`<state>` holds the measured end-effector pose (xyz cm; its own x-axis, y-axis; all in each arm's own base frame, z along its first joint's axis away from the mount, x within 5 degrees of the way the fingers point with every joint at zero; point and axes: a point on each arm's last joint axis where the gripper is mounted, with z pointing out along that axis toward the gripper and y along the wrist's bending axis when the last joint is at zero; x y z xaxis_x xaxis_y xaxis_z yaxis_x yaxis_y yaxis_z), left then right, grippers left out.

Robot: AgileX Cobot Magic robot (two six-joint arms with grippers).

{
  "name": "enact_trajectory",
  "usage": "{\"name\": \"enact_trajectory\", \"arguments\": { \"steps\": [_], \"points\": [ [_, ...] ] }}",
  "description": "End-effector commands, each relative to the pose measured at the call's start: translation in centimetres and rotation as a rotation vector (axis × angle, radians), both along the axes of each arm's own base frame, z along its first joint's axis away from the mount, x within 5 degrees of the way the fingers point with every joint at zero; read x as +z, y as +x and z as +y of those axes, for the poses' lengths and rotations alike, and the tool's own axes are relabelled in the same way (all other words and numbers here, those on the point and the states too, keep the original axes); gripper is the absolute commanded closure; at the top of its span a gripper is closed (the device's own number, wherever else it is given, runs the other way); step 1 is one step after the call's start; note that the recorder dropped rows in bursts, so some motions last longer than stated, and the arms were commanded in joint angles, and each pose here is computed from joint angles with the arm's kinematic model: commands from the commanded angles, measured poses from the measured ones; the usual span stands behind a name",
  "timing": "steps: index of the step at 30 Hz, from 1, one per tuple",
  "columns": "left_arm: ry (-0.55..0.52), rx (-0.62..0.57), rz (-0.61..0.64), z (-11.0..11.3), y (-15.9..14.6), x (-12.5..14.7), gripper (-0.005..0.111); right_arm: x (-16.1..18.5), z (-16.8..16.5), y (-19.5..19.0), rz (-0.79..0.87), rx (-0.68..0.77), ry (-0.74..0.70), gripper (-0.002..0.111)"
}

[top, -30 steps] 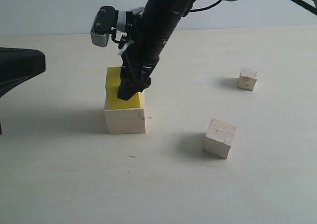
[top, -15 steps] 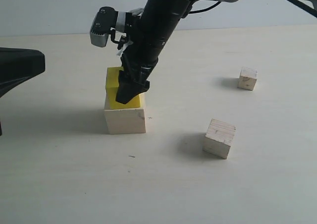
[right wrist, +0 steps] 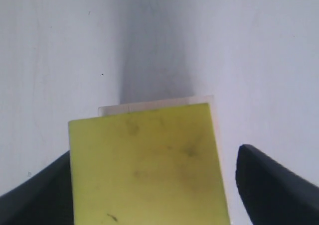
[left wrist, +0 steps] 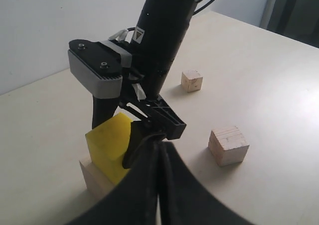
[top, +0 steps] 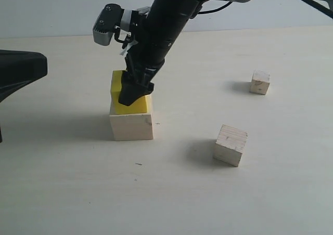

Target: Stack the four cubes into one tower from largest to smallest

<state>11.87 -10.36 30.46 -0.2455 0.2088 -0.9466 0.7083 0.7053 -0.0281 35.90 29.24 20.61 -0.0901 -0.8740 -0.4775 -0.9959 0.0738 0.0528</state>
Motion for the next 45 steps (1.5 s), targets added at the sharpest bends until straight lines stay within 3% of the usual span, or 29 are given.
{"name": "enact_trajectory", "arguments": {
  "steps": [1,17,45],
  "points": [
    [-0.004,-0.003,-0.011,0.05,-0.16,0.13,0.107,0.23,0.23,0.28,-0.004,-0.05,0.027,0.031],
    [-0.004,-0.003,-0.011,0.05,-0.16,0.13,0.107,-0.16,-0.53,0.16,-0.01,-0.014,-0.066,0.031],
    [-0.004,-0.003,-0.011,0.05,-0.16,0.13,0.107,-0.23,-0.67,0.24,-0.02,-0.014,-0.084,0.031]
  ]
}}
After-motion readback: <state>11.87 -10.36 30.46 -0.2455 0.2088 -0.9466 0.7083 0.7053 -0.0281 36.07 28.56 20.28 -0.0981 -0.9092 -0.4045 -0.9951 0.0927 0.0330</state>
